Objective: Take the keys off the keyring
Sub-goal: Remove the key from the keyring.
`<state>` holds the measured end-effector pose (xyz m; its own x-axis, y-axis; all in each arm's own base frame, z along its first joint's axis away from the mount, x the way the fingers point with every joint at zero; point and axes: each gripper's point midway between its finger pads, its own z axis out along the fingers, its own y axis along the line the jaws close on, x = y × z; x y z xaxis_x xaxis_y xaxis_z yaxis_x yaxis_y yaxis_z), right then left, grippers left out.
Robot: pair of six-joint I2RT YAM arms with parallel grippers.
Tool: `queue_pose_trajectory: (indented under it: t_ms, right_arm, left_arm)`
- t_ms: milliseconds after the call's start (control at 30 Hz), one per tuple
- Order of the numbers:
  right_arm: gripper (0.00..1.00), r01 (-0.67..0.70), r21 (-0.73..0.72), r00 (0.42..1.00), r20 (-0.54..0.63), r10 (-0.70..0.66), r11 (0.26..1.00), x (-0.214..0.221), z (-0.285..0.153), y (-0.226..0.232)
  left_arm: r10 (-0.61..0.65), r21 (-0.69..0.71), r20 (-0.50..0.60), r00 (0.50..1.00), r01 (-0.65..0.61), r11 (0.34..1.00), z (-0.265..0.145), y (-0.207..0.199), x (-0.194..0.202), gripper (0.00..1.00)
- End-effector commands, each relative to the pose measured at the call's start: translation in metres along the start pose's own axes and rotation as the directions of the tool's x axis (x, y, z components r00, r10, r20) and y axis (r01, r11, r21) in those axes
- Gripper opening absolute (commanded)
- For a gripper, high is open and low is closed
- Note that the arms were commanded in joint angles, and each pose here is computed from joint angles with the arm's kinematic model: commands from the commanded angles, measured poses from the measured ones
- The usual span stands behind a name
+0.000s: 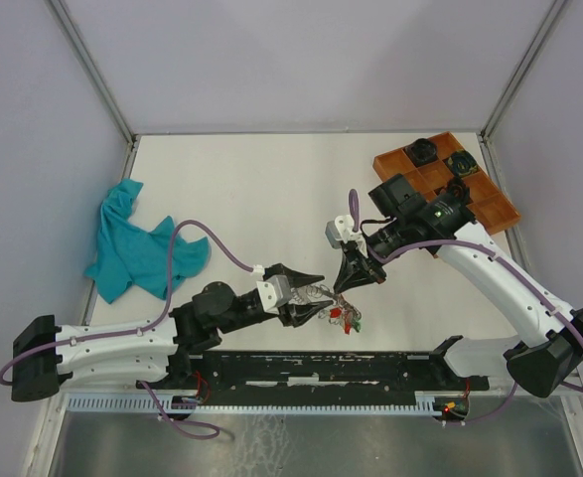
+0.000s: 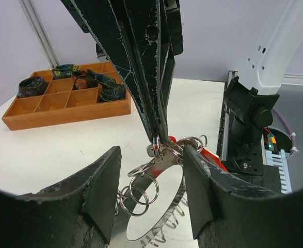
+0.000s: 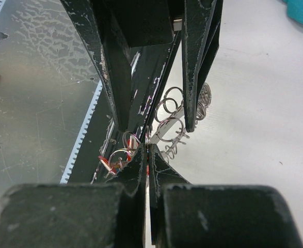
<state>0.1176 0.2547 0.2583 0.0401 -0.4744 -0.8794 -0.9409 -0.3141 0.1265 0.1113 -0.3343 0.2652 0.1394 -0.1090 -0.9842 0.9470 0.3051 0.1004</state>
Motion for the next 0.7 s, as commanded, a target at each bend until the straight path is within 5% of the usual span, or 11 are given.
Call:
queue_pose_trajectory:
  t_ms: [0, 367, 667]
  right_arm:
    - [0.01, 0.038, 0.004, 0.998, 0.044, -0.039, 0.999, -0.012, -0.001, 0.0]
    - [0.01, 0.035, 0.027, 0.999, 0.037, -0.036, 0.999, -0.012, -0.001, -0.004]
    - [0.01, 0.04, 0.056, 0.999, 0.014, -0.041, 0.998, -0.008, -0.004, -0.011]
  left_arm:
    - [-0.031, -0.025, 0.069, 0.997, 0.032, 0.999, 0.003, 0.003, -0.021, 0.57]
    - [0.0, -0.071, 0.041, 0.999, 0.003, 0.997, 0.002, 0.012, -0.017, 0.38]
    - [0.015, -0.117, 0.009, 1.0, -0.014, 0.993, 0.004, 0.025, -0.023, 0.45]
